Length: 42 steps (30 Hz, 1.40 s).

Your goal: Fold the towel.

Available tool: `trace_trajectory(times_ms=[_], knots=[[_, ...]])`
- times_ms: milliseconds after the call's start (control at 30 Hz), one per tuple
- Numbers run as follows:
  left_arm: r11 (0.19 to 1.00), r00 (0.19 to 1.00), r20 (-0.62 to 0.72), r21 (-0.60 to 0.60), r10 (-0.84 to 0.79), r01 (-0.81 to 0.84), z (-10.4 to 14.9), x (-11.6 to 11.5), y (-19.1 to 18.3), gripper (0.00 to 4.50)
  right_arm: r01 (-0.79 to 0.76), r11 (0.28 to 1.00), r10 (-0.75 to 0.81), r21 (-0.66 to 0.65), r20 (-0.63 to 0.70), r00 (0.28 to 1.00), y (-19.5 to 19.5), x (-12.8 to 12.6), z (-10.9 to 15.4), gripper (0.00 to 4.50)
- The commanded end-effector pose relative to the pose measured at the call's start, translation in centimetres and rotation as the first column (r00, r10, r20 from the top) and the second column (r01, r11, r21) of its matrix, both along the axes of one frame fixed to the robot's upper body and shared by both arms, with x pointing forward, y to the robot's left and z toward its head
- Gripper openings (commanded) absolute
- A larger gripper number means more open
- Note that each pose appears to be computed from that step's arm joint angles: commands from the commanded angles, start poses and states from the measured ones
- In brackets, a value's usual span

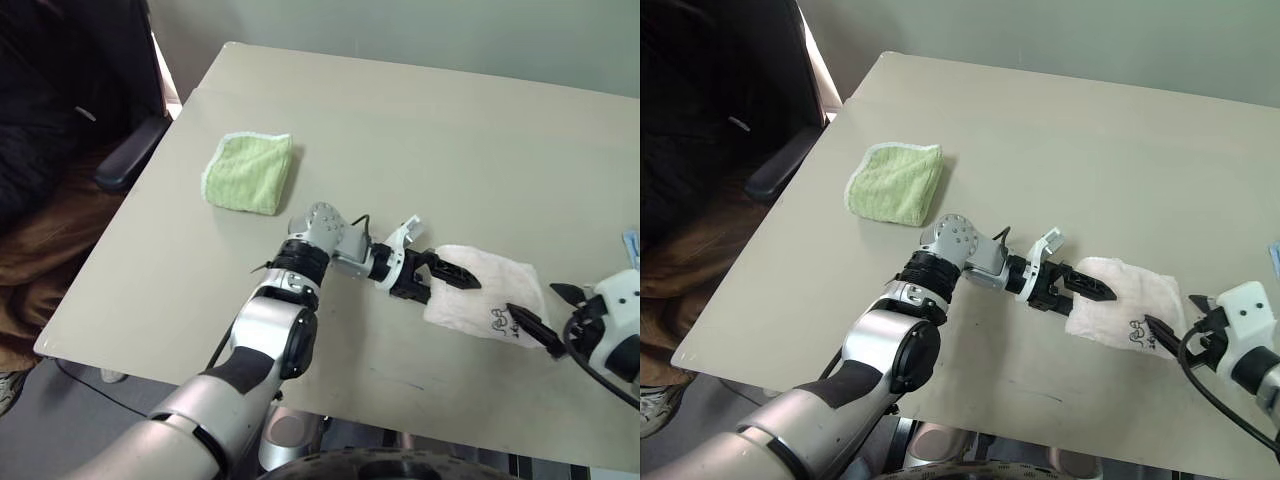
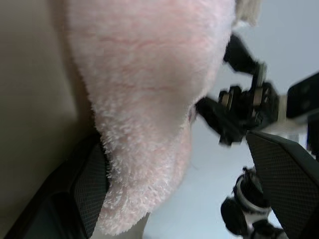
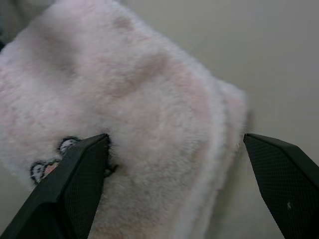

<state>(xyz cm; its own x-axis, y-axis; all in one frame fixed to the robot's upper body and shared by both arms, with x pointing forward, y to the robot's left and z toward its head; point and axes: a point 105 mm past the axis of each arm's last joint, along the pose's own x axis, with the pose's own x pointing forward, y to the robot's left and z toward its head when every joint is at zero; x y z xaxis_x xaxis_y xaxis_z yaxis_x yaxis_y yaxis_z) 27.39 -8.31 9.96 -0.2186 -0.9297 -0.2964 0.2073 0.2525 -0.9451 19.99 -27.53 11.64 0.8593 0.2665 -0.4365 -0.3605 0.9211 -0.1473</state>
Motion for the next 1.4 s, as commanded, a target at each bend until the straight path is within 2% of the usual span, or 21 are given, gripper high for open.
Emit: trace_trajectory(times_ms=[33, 300, 333, 400, 733, 767, 1000, 1133, 1400], knots=[[0.967, 0.980, -0.019, -0.171, -0.196, 0.190, 2.6, -5.4, -6.5, 4.49, -0.003, 1.000, 0.003, -0.014, 0.033, 0.999, -0.2, -0.1, 1.0, 4.50], [0.967, 0.979, 0.009, -0.156, -0.204, 0.203, 1.6, -5.7, -6.8, 4.49, 0.006, 1.000, -0.006, -0.011, 0.042, 0.999, 0.0, 0.1, 0.9, 4.50], [0.968, 0.980, 0.010, -0.155, -0.199, 0.198, 1.5, -5.6, -6.8, 4.32, 0.011, 1.000, -0.011, -0.011, 0.043, 0.999, -0.1, 0.0, 0.9, 4.50], [0.968, 0.981, -0.002, -0.158, -0.195, 0.193, 1.4, -5.6, -6.8, 3.91, 0.016, 1.000, -0.015, -0.011, 0.043, 0.999, -0.2, 0.0, 0.9, 4.50], [0.965, 0.980, -0.033, -0.183, -0.197, 0.188, 1.7, -5.6, -6.8, 0.16, 0.027, 0.999, -0.028, 0.020, 0.064, 0.998, 0.0, -0.3, 1.4, 4.50], [0.965, 0.980, -0.036, -0.185, -0.197, 0.187, 1.7, -5.6, -6.8, 0.03, 0.024, 0.999, -0.026, 0.032, 0.069, 0.997, 0.1, -0.4, 1.6, 4.50], [0.969, 0.988, -0.042, -0.206, -0.147, 0.136, 1.7, -4.3, -5.8, 0.03, -0.047, 0.996, 0.042, 0.073, 0.063, 0.997, 1.4, -1.4, 2.5, 4.50], [0.950, 0.990, -0.036, -0.287, -0.136, 0.120, 3.8, -3.0, -4.5, 0.03, -0.051, 0.993, 0.040, 0.109, 0.106, 0.994, 1.4, -1.4, 3.7, 4.50], [0.915, 0.995, 0.043, -0.391, -0.091, 0.100, 8.3, -0.8, -1.8, 0.03, -0.039, 0.992, 0.022, 0.119, 0.136, 0.991, 1.0, -0.5, 4.4, 4.50]])
